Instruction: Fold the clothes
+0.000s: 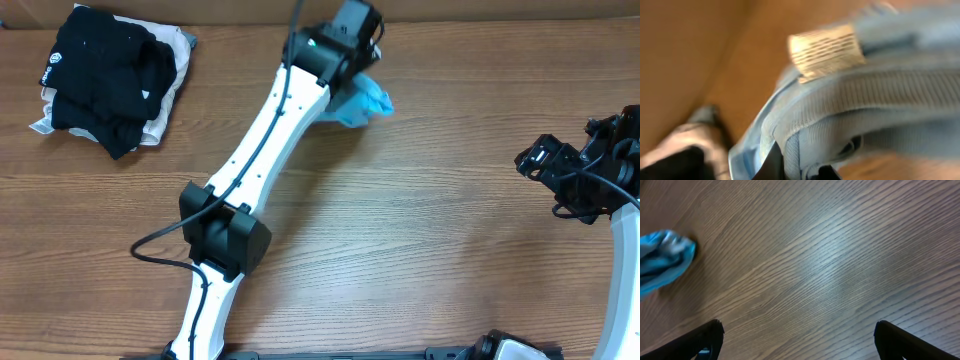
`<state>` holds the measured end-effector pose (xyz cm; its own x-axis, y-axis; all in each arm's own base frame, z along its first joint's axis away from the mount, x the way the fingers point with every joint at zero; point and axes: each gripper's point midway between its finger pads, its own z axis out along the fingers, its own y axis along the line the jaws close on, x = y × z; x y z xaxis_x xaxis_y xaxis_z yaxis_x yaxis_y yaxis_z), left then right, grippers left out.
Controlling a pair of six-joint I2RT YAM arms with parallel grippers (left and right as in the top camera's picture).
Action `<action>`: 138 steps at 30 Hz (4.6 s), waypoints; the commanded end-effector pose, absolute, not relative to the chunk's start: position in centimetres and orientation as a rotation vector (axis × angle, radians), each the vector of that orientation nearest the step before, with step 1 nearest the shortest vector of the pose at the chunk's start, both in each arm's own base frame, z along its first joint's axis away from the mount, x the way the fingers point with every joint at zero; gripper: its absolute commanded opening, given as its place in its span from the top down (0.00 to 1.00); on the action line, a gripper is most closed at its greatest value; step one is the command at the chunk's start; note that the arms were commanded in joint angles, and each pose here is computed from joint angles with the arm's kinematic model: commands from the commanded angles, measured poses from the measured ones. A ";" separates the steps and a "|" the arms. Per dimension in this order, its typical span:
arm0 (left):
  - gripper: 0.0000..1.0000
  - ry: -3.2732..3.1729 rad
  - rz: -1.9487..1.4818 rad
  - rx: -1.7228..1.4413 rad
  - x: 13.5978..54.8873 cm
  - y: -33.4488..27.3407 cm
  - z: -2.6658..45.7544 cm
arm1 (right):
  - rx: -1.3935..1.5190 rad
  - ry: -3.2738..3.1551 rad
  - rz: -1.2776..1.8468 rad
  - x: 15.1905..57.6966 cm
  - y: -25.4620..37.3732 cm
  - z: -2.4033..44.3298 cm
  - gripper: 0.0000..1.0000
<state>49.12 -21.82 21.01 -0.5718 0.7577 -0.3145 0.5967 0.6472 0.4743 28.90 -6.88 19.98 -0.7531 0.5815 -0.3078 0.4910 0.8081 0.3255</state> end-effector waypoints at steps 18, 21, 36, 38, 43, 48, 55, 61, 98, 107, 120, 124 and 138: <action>0.96 2.119 0.753 0.018 54.9 4.3 38.3 | 0.765 2.588 0.361 29.2 -6.3 20.6 0.00; 0.96 2.089 0.749 -0.198 54.4 9.7 38.7 | 0.770 2.597 0.363 28.9 -6.2 20.5 0.00; 0.96 1.868 0.505 -0.866 50.7 28.0 38.2 | 0.781 2.627 0.373 28.3 -5.9 20.2 0.00; 0.96 1.848 0.485 -0.909 50.9 28.4 37.8 | 0.778 2.625 0.383 28.3 -5.8 20.3 0.00; 0.96 1.816 0.410 -1.000 52.1 28.1 36.1 | 0.774 2.623 0.399 28.4 -5.6 20.3 0.00; 0.96 1.817 0.362 -1.037 53.6 27.1 34.3 | 0.775 2.625 0.400 28.3 -5.6 20.3 0.00; 0.96 1.918 0.308 -0.998 55.8 24.7 30.8 | 0.773 2.623 0.399 28.4 -5.6 20.3 0.00; 0.96 2.041 0.245 -0.929 57.3 20.1 28.2 | 0.774 2.624 0.399 28.4 -5.6 20.3 0.00; 0.00 2.145 0.269 -0.205 60.3 11.9 31.9 | 0.786 2.647 0.405 28.0 -5.5 19.3 0.00; 0.00 2.386 0.243 -0.299 61.3 17.4 18.5 | 0.790 2.656 0.408 28.3 -5.6 18.9 0.00; 0.00 2.828 0.122 -0.462 56.5 18.0 -1.5 | 0.793 2.661 0.409 28.2 -5.6 18.8 0.00; 0.00 2.754 0.134 -0.440 57.5 17.8 2.7 | 0.784 2.661 0.407 28.2 -5.6 18.8 0.00; 0.00 2.030 0.186 -0.256 53.0 14.9 41.4 | 0.610 2.461 0.315 30.6 -6.7 29.0 0.00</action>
